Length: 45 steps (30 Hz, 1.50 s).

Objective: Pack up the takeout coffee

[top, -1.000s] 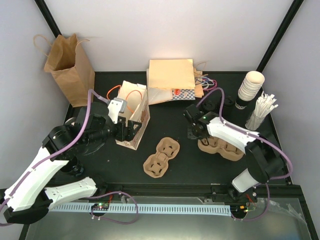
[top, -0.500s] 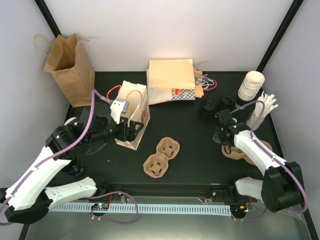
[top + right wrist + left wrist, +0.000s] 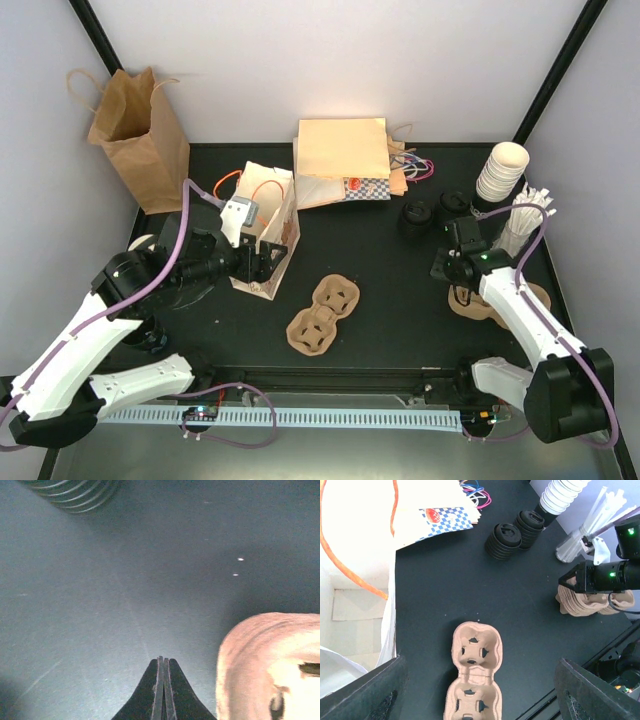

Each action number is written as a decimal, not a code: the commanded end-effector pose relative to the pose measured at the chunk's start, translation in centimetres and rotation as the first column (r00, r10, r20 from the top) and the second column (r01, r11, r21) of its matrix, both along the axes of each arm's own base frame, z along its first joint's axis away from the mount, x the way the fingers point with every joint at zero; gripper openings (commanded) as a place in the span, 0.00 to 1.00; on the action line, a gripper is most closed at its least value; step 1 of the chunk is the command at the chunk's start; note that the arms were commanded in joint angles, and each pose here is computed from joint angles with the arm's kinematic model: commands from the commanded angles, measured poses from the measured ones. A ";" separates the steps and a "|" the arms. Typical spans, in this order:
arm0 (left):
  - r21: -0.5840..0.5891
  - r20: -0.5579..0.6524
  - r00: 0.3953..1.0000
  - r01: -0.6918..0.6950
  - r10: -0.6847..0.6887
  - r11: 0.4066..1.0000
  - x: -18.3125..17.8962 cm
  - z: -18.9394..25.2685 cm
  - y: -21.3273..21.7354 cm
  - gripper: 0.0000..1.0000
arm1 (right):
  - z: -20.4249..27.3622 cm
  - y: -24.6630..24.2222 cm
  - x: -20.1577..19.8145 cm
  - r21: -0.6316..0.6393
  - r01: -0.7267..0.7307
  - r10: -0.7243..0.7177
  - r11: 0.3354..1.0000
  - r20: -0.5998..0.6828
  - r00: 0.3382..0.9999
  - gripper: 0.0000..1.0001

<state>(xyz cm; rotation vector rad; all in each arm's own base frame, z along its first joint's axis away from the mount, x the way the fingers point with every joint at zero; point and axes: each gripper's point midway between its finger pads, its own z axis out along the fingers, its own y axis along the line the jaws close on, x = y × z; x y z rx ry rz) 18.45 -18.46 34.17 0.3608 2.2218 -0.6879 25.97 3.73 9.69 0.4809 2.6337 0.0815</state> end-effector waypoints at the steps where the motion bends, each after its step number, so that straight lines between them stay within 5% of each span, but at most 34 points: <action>1: -0.030 0.013 1.000 0.006 -0.005 1.000 0.2 0.6 -0.4 0.82 | 2.1 2.8 1.1 0.085 -0.136 0.130 0.987 0.067 0.989 0.01; 9: -0.037 0.005 1.000 0.015 -0.015 0.999 0.5 0.6 -1.0 0.82 | 0.3 5.2 -1.2 0.181 -0.162 0.167 0.970 -0.008 0.986 0.01; 18: -0.046 -0.006 1.000 0.019 -0.019 0.999 0.5 0.5 -1.4 0.82 | -3.4 3.3 -4.5 0.133 -0.037 0.053 0.990 -0.121 0.991 0.01; 25: -0.046 -0.011 1.000 0.022 -0.022 0.999 0.5 0.4 -1.5 0.82 | -2.9 -0.4 -3.3 -0.020 0.109 -0.111 0.994 -0.100 0.989 0.01; 31: -0.038 -0.008 1.000 0.014 -0.014 0.999 0.4 0.3 -1.1 0.82 | -2.4 -3.1 -1.2 0.024 0.182 -0.179 0.983 -0.082 0.980 0.01; 45: -0.045 -0.003 1.000 0.021 -0.021 0.999 0.6 0.4 -1.4 0.82 | 4.1 4.7 0.2 0.216 -0.253 0.225 0.943 0.150 0.963 0.07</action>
